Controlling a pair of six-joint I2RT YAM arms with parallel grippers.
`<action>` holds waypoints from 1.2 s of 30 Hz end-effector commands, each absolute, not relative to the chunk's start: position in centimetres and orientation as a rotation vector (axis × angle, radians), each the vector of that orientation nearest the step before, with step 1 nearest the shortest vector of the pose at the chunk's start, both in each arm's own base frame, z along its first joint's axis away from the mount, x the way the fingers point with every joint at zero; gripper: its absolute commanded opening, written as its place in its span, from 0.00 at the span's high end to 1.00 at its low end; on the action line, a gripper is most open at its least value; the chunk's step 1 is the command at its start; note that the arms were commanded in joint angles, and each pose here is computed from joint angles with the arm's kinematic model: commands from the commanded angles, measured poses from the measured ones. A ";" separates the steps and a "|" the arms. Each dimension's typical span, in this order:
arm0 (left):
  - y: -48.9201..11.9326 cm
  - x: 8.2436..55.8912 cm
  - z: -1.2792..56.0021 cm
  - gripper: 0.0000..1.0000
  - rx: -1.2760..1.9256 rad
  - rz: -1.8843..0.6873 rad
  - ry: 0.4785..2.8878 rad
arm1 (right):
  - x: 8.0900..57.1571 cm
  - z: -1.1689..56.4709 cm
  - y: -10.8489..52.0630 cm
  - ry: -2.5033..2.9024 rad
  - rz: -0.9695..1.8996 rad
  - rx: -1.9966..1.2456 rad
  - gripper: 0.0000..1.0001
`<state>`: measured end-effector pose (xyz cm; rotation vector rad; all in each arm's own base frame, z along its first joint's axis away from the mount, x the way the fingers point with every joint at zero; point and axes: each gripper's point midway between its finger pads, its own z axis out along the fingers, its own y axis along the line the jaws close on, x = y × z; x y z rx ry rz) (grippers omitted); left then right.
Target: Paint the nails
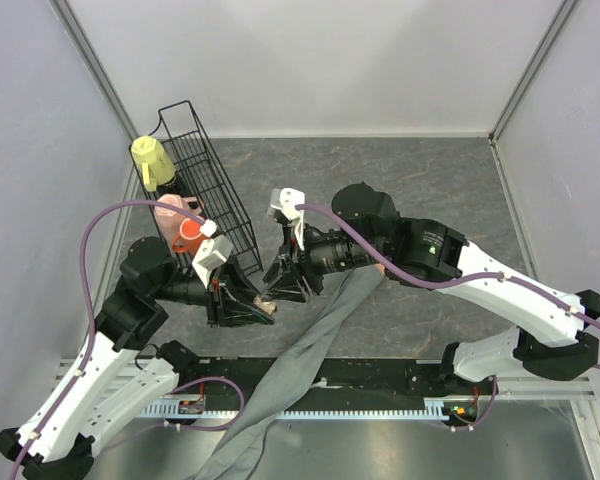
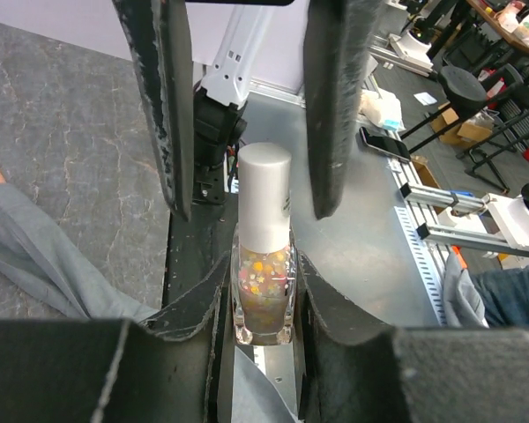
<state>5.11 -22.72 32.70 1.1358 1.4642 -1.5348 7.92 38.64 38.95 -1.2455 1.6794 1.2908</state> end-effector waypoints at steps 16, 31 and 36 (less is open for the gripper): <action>-23.2 6.1 34.4 0.98 1.122 -1.507 1.435 | 6.9 38.5 38.1 1.621 1.371 -1.314 0.70; -22.1 12.9 34.6 0.98 0.866 -1.105 1.485 | 12.1 39.8 38.3 1.825 1.237 -0.809 1.00; -20.8 18.3 33.7 0.98 0.728 -0.841 1.527 | 16.3 37.0 36.3 2.013 0.964 -0.285 1.00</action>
